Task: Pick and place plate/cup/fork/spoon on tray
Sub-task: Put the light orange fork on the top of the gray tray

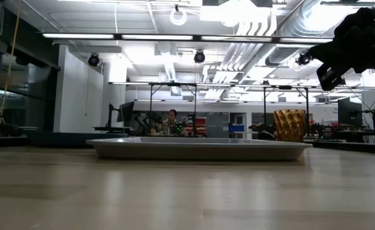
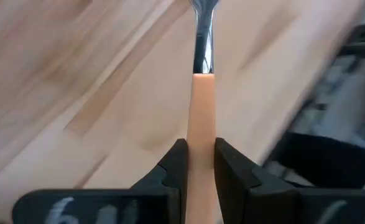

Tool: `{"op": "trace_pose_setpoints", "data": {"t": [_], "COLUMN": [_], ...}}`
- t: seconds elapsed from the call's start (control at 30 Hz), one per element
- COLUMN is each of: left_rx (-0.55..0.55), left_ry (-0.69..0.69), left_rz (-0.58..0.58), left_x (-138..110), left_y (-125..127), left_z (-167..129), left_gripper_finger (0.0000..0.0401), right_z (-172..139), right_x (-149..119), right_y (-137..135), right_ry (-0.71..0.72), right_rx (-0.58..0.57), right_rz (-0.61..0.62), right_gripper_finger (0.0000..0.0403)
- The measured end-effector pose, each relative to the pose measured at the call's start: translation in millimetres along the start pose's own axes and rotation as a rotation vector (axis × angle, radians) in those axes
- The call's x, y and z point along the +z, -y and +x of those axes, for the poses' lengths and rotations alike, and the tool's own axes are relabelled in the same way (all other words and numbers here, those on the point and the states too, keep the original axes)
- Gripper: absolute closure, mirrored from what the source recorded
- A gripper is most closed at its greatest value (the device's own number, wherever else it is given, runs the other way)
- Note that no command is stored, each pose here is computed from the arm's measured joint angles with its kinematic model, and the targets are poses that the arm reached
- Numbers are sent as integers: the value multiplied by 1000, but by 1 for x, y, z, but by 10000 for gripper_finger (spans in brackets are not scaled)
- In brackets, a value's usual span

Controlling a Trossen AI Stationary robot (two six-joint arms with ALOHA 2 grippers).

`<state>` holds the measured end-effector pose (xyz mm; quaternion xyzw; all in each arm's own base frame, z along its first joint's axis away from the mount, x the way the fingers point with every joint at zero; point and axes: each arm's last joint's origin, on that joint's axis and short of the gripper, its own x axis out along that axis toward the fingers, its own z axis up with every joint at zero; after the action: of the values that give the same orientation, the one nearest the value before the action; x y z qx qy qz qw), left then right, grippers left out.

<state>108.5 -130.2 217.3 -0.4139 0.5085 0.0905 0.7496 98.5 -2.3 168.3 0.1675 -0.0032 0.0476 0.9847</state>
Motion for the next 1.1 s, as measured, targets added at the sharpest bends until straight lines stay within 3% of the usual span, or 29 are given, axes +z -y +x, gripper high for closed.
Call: {"op": "trace_pose_setpoints", "data": {"t": [0.13,0.37,0.5,0.73,0.87,0.97,1.1], "left_rx": [-120,-198,-300,-399,-368,-278,-81], "left_ry": [110,394,523,780,800,739,639], "left_rz": [101,271,267,158,119,158,263], "left_x": [22,80,123,193,231,255,280], "left_y": [8,24,33,43,54,66,80], "left_z": [-26,-49,-48,-23,-13,-12,-18], "left_gripper_finger": [360,360,360,360,360,360,360], "right_z": [0,0,0,0,0,-1,-7], "right_x": [0,0,0,0,5,13,32], "right_y": [0,0,0,0,0,-1,-2], "right_ry": [0,0,0,0,65,170,443], "right_rx": [0,0,0,0,-41,-67,-142], "right_rz": [0,0,0,-2,-27,94,250], "right_gripper_finger": [402,402,402,402,402,402,402]}}
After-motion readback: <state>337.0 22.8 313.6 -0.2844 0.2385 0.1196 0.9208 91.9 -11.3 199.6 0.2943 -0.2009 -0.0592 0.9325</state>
